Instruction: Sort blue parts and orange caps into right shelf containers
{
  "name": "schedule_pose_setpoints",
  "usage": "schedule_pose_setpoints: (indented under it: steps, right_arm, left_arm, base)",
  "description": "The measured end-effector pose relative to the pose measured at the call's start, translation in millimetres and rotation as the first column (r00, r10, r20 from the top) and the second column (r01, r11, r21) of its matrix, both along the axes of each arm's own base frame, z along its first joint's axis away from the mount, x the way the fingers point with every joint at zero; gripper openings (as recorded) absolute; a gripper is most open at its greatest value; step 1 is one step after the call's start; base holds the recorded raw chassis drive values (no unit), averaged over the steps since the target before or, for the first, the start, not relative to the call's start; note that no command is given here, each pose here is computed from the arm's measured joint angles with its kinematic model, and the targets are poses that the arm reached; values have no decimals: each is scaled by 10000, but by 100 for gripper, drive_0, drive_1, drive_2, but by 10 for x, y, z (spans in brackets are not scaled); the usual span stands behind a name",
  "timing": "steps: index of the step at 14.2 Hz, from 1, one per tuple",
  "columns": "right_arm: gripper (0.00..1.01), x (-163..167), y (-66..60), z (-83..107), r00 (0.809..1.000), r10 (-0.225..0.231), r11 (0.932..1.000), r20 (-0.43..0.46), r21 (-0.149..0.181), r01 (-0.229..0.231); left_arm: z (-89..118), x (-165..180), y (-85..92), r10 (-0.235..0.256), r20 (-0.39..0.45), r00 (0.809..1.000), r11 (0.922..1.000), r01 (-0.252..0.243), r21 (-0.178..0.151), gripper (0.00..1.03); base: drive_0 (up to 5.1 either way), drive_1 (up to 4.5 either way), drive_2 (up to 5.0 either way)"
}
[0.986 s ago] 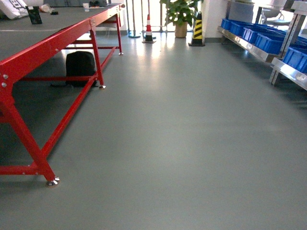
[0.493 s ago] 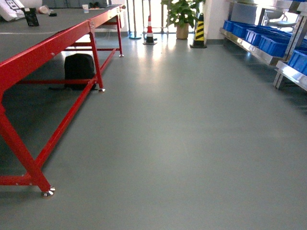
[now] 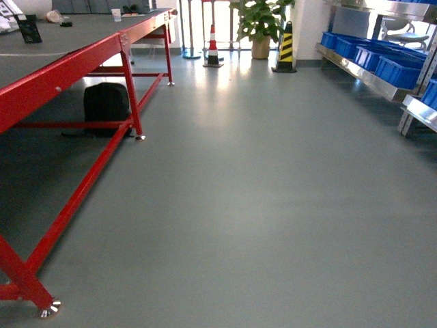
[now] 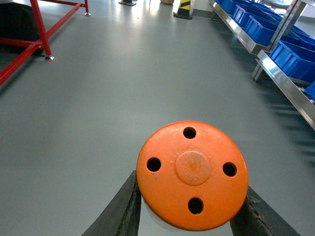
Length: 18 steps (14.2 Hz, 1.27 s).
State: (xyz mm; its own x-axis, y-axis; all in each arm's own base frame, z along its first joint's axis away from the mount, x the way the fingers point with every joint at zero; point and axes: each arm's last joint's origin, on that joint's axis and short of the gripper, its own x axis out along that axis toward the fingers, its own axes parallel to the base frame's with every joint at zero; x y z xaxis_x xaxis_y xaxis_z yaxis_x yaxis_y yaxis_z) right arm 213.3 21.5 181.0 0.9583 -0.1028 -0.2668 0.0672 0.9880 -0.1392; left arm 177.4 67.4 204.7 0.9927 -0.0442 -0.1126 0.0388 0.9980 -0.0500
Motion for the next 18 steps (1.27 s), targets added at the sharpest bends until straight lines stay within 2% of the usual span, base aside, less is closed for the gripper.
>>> schedule_pose_setpoints:
  steps: [18]
  right_arm:
    - [41, 0, 0, 0, 10000, 0, 10000, 4, 0, 0]
  left_arm:
    - [0, 2, 2, 15, 6, 10000, 10000, -15, 5, 44]
  base:
    - [3, 424, -419]
